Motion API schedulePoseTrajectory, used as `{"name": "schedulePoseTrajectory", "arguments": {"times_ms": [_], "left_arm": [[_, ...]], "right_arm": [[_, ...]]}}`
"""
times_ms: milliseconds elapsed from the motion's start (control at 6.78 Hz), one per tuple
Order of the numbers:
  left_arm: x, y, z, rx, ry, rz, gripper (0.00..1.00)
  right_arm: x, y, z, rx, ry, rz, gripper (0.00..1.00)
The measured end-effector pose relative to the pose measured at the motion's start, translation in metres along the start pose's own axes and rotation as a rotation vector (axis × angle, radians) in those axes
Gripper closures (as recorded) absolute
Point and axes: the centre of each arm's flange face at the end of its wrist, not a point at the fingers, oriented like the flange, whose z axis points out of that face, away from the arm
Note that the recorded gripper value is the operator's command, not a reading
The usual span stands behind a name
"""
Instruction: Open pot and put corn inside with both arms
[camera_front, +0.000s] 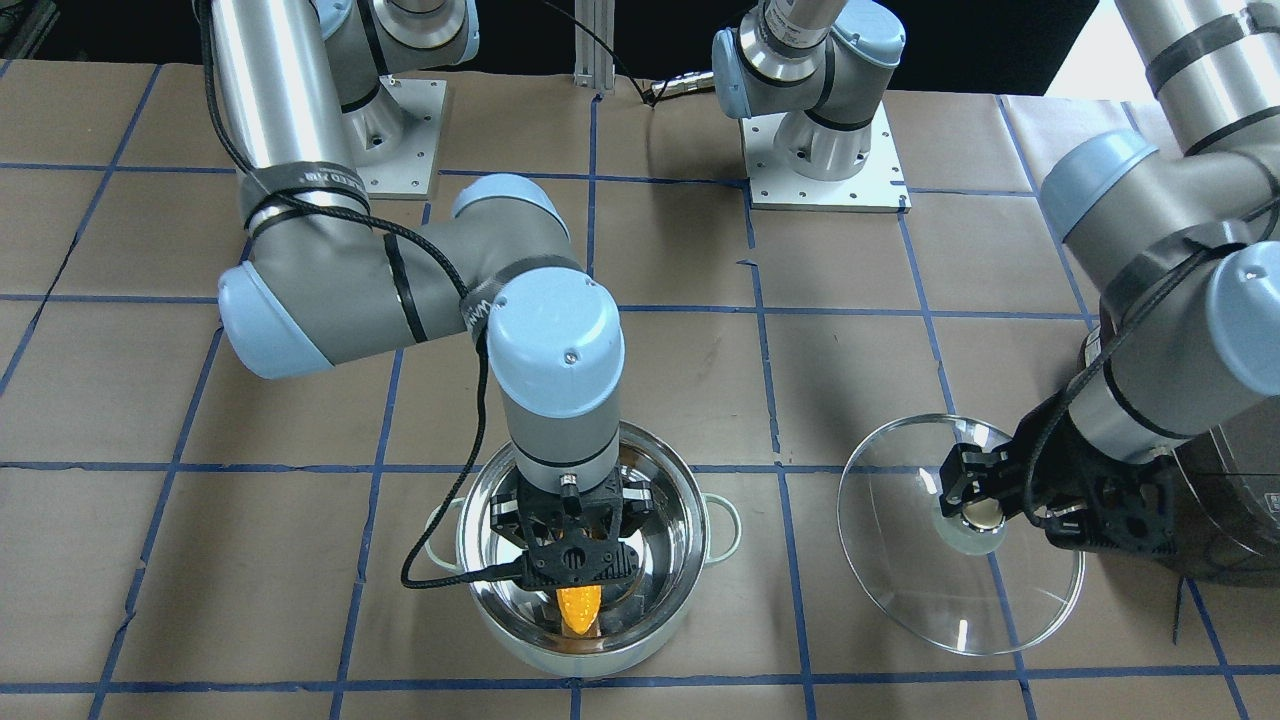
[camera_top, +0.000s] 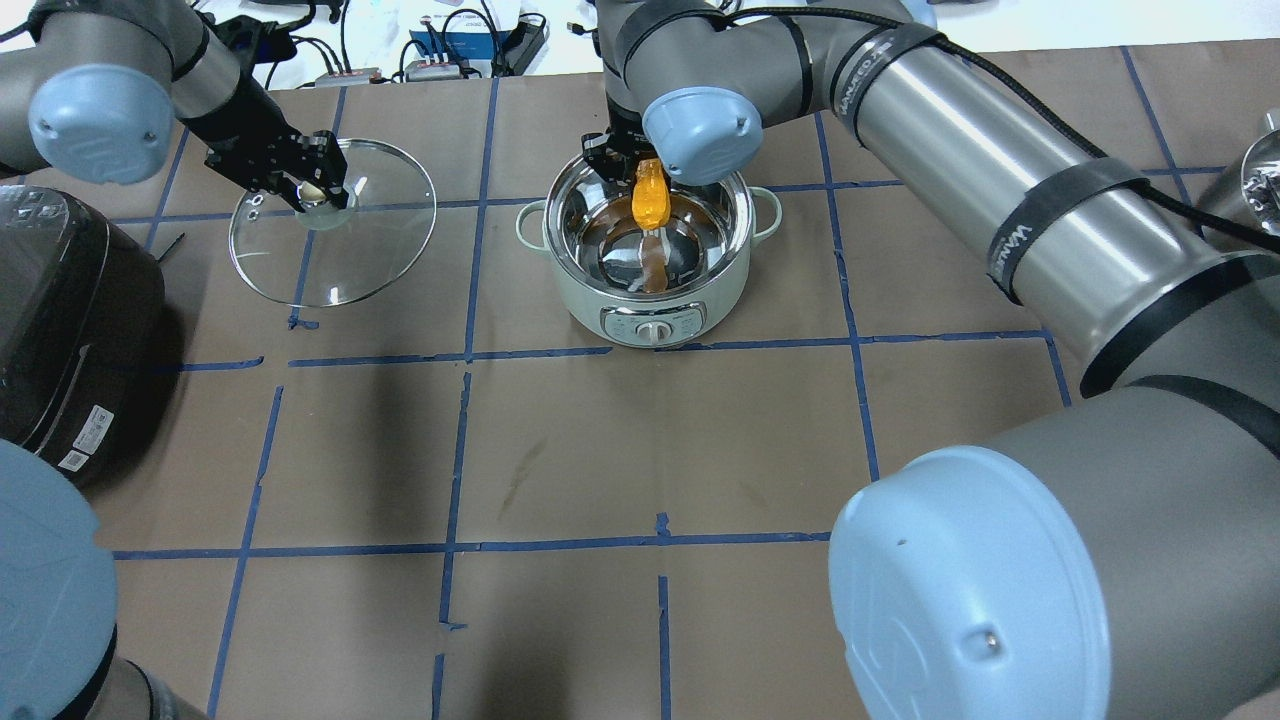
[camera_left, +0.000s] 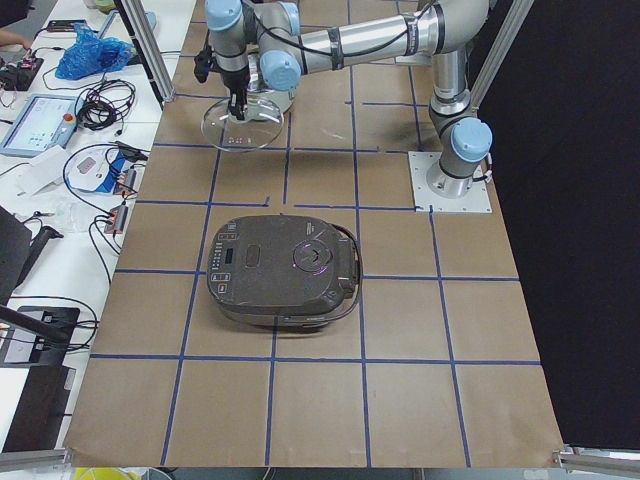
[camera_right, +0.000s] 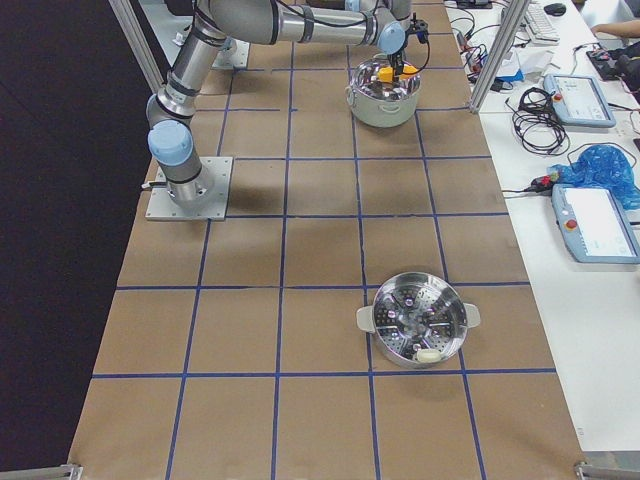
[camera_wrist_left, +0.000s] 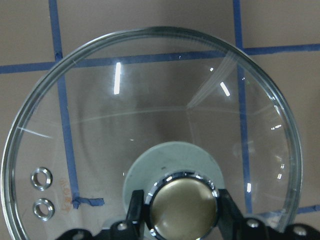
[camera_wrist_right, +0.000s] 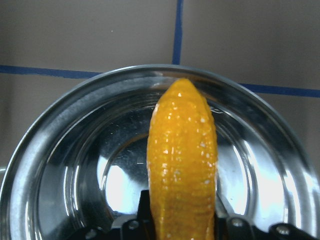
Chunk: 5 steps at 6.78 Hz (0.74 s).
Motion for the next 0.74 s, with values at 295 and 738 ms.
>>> {"name": "schedulePoseTrajectory", "arguments": {"times_ms": [295,738], "left_arm": [[-0.003,0.002,0.046,0.004,0.001,-0.008,0.98],[0.018,0.0,0.077,-0.024,0.012,-0.016,0.98]], "right_arm": [[-0.003,0.01,0.032,-0.041,0.013,-0.002,0.56],[-0.002,0.013,0.047,-0.039,0.012,-0.011,0.0]]}}
